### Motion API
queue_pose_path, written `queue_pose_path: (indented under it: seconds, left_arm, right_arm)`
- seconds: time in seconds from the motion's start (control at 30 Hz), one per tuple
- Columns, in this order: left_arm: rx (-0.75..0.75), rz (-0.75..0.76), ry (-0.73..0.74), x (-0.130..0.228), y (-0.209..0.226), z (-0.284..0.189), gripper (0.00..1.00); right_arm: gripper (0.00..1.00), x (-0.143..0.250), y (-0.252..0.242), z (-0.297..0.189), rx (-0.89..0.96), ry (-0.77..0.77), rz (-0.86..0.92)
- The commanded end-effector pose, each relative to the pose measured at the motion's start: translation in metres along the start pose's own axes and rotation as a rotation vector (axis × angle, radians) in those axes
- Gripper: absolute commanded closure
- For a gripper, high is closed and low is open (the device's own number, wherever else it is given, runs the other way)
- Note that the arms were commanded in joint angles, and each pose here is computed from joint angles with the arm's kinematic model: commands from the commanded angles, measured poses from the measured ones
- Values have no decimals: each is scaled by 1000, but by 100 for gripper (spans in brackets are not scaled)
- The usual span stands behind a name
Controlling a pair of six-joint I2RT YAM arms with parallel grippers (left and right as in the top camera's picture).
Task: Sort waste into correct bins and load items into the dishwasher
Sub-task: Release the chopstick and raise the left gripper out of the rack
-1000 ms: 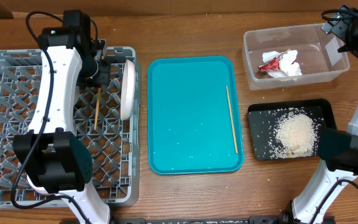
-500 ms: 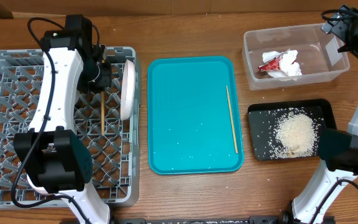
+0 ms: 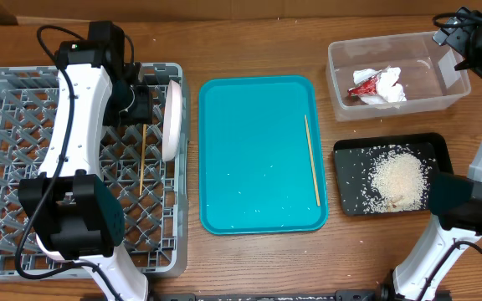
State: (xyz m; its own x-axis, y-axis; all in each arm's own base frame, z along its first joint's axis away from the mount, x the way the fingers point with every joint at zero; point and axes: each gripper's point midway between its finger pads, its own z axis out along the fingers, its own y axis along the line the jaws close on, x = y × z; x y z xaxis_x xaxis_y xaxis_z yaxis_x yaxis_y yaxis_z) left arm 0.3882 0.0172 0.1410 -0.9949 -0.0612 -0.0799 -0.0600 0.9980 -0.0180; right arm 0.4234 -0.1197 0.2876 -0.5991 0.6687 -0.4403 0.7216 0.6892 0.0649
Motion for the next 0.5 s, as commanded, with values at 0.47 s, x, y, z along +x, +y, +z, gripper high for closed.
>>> queue_pose_path:
  seconds: [0.47]
  left_arm:
    - [662, 240, -193, -9, -164, -136, 60]
  right_arm:
    - [0, -5, -3, -14, -12, -39, 3]
